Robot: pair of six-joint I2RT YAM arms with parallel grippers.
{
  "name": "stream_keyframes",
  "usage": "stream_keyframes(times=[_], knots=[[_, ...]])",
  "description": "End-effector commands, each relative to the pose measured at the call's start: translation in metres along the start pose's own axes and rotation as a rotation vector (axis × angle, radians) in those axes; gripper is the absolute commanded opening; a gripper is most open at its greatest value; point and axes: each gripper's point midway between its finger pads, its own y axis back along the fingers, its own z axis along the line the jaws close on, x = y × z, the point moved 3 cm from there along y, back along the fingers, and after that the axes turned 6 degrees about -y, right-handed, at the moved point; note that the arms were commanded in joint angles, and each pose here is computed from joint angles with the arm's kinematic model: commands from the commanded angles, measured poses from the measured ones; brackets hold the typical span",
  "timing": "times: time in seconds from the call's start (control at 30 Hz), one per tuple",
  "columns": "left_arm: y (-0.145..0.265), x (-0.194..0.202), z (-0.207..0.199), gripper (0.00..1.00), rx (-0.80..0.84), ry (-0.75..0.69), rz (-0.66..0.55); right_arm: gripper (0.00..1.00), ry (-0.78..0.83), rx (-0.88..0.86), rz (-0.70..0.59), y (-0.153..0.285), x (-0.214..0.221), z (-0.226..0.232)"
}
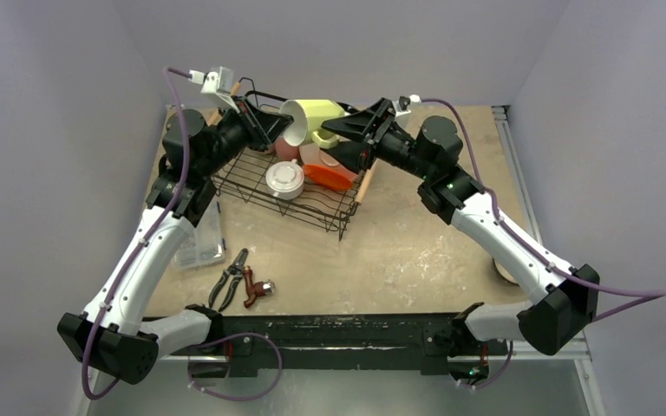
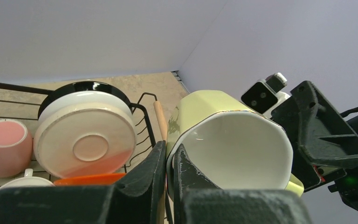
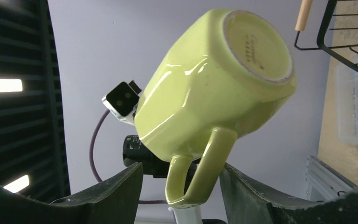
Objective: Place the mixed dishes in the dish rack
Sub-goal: Turn the cup upside down in the dish rack.
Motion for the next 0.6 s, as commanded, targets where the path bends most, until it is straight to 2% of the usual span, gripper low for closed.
stream_keyframes(times=[0.0, 0.2, 0.3, 0.4, 0.5, 0.57], knots=[[0.009, -0.045, -0.035, 0.00, 0.130, -0.056, -0.185, 0.60, -0.072, -0.028, -0.014, -0.003, -0.002, 0.003], [0.009, -0.042, -0.046, 0.00, 0.185, -0.060, -0.182, 0.52, -0.110, -0.017, -0.026, -0.005, -0.005, -0.006], [0.009, -0.035, -0.049, 0.00, 0.214, -0.058, -0.177, 0.36, -0.114, -0.048, -0.028, -0.006, -0.007, -0.004], [0.010, -0.027, -0.049, 0.00, 0.224, -0.047, -0.174, 0.29, -0.141, -0.071, -0.020, -0.007, -0.007, -0.002], [0.011, -0.023, -0.050, 0.00, 0.231, -0.046, -0.177, 0.28, -0.177, -0.097, -0.001, -0.008, -0.006, -0.003], [0.010, -0.023, -0.050, 0.00, 0.234, -0.045, -0.178, 0.32, -0.190, -0.102, 0.007, -0.008, -0.005, -0.005]])
